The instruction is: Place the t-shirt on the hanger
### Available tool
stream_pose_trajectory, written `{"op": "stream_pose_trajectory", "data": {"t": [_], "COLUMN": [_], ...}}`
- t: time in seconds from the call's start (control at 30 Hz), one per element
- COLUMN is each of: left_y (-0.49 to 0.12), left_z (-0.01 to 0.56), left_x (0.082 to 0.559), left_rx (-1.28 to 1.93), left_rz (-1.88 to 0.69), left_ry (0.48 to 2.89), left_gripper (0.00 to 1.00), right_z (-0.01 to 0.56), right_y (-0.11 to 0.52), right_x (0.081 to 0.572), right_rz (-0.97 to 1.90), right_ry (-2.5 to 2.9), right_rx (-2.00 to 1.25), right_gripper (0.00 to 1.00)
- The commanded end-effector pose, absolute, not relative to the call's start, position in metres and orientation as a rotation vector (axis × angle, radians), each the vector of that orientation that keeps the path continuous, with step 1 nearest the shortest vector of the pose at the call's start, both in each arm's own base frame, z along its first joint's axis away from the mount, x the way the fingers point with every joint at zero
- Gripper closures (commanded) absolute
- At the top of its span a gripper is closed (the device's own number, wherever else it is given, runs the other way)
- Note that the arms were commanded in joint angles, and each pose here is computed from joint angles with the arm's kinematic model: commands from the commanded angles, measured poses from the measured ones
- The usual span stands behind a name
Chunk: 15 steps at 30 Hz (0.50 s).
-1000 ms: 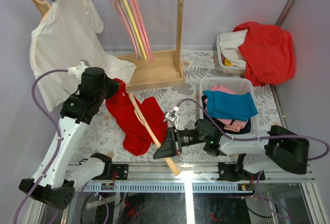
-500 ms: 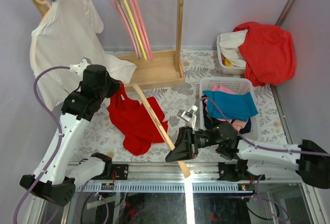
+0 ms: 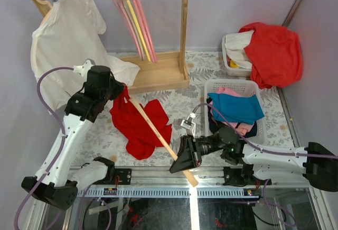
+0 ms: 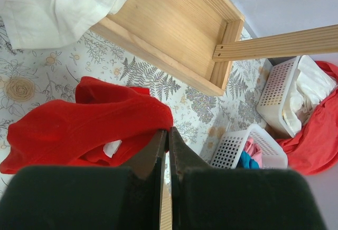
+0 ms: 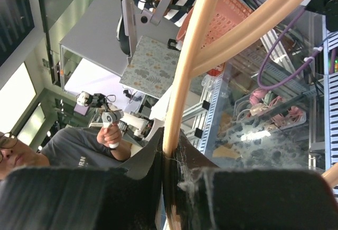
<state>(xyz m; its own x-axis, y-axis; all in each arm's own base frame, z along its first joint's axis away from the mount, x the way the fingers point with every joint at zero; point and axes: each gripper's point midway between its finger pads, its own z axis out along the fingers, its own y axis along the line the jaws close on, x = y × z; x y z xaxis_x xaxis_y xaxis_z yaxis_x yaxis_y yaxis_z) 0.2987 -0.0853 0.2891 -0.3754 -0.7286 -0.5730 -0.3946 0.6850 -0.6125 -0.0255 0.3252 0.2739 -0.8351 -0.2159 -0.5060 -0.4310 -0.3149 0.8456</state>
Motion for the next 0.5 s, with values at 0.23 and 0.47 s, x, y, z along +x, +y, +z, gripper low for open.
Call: {"op": "stream_pose_trajectory", "data": {"t": [0.23,0.47], "left_y": [-0.090,-0.090], "left_z": [0.293,0.300], "left_x": [0.305,0.301], "left_rx": [-0.822,-0.811], "left_rz": [-0.487,-0.501], "left_ry": [1.988,1.976], "left_gripper": [1.00,1.00], "right_z": [0.299,0.288], "right_y": [0.332,0.343], "right_x": [-0.048,-0.043], "right_rz": [2.398,2.372], "right_ry": [1.585,1.628], "right_rx": [-0.912,-0.872], "right_gripper": [1.00,1.00]}}
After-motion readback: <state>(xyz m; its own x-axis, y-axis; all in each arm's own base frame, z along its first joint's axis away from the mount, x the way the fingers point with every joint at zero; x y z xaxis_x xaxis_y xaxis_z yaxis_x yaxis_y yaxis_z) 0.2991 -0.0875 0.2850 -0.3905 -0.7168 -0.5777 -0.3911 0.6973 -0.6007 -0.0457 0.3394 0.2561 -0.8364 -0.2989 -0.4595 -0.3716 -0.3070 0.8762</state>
